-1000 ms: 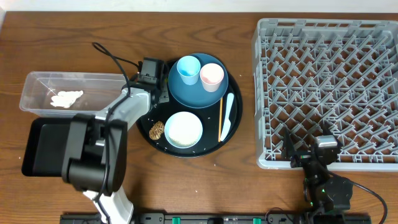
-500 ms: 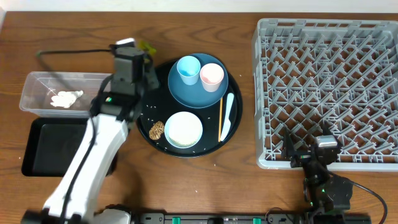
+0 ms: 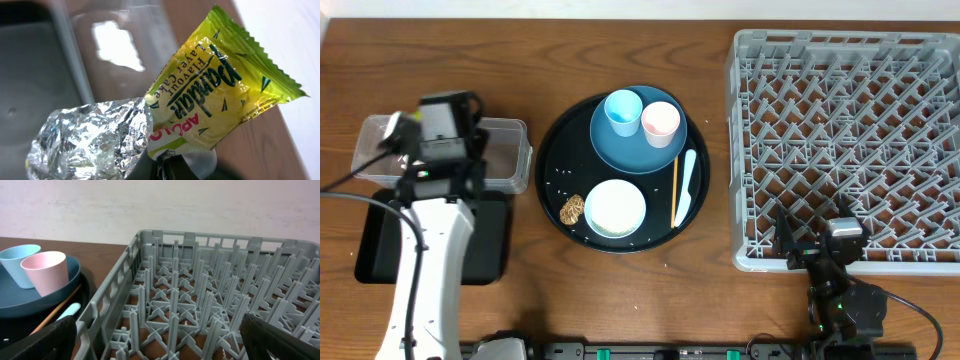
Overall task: Sort waste into correct bins and load items into the dishwasher rack
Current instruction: 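Carry the foil and packet left and release into the clear bin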
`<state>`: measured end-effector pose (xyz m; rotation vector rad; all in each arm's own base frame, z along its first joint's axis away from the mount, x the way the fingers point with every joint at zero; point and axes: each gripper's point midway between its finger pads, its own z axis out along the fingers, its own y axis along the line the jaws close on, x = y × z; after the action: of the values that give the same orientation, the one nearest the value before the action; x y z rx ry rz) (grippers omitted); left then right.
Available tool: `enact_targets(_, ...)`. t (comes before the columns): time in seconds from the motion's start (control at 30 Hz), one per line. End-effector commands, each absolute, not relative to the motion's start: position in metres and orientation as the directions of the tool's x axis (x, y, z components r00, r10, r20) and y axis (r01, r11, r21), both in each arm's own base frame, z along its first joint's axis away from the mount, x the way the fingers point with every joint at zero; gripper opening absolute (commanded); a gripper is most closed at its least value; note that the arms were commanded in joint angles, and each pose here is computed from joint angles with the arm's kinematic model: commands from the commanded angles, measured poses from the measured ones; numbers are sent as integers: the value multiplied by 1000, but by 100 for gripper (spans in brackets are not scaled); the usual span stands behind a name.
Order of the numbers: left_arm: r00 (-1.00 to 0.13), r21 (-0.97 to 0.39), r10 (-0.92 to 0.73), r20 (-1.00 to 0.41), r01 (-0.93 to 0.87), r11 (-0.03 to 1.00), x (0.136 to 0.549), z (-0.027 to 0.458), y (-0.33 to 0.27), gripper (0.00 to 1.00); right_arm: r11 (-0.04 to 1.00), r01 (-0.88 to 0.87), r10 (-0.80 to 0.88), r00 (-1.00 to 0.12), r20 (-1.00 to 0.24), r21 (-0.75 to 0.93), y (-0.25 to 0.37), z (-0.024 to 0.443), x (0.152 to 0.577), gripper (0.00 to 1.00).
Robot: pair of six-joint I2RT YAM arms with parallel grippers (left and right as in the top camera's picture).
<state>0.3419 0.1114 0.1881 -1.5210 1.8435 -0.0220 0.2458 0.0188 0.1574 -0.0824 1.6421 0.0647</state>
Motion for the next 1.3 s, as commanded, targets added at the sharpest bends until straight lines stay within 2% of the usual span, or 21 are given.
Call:
enact_targets(0.0, 125, -527, -921, -368, -844, 96, 340, 176, 123, 6, 995, -95, -23, -75, -997, -16, 20, 156, 246, 99)
enact_targets(0.27, 78, -583, -981, -178, -811, 41, 368, 152, 113, 6, 995, -95, -23, -75, -997, -16, 19, 156, 246, 99)
enact_targets(0.47, 160, -552, -984, -79, -829, -91, 372, 127, 111, 6, 995, -95, -23, -75, -997, -16, 20, 156, 246, 99)
enact_targets(1.03, 174, -533, -982, -70, -839, -111, 372, 118, 112, 8, 995, -95, -23, -75, -997, -16, 20, 156, 246, 99)
enact_targets(1.1, 177, -533, -982, -70, -839, -113, 372, 118, 113, 11, 995, -95, -23, -75, -997, -16, 19, 156, 246, 99)
enact_targets(1.13, 179, -533, -981, -70, -839, -115, 372, 118, 113, 17, 995, -95, -23, -75, -997, -16, 20, 156, 246, 99)
enact_targets(1.17, 180, -532, -981, -71, -839, -115, 371, 117, 114, 27, 995, -95, -23, -75, -997, -16, 20, 156, 246, 99)
enact_targets(1.27, 193, -510, -977, -93, -852, -119, 365, 115, 117, 29, 995, -95, -23, -75, -997, -16, 20, 156, 246, 99)
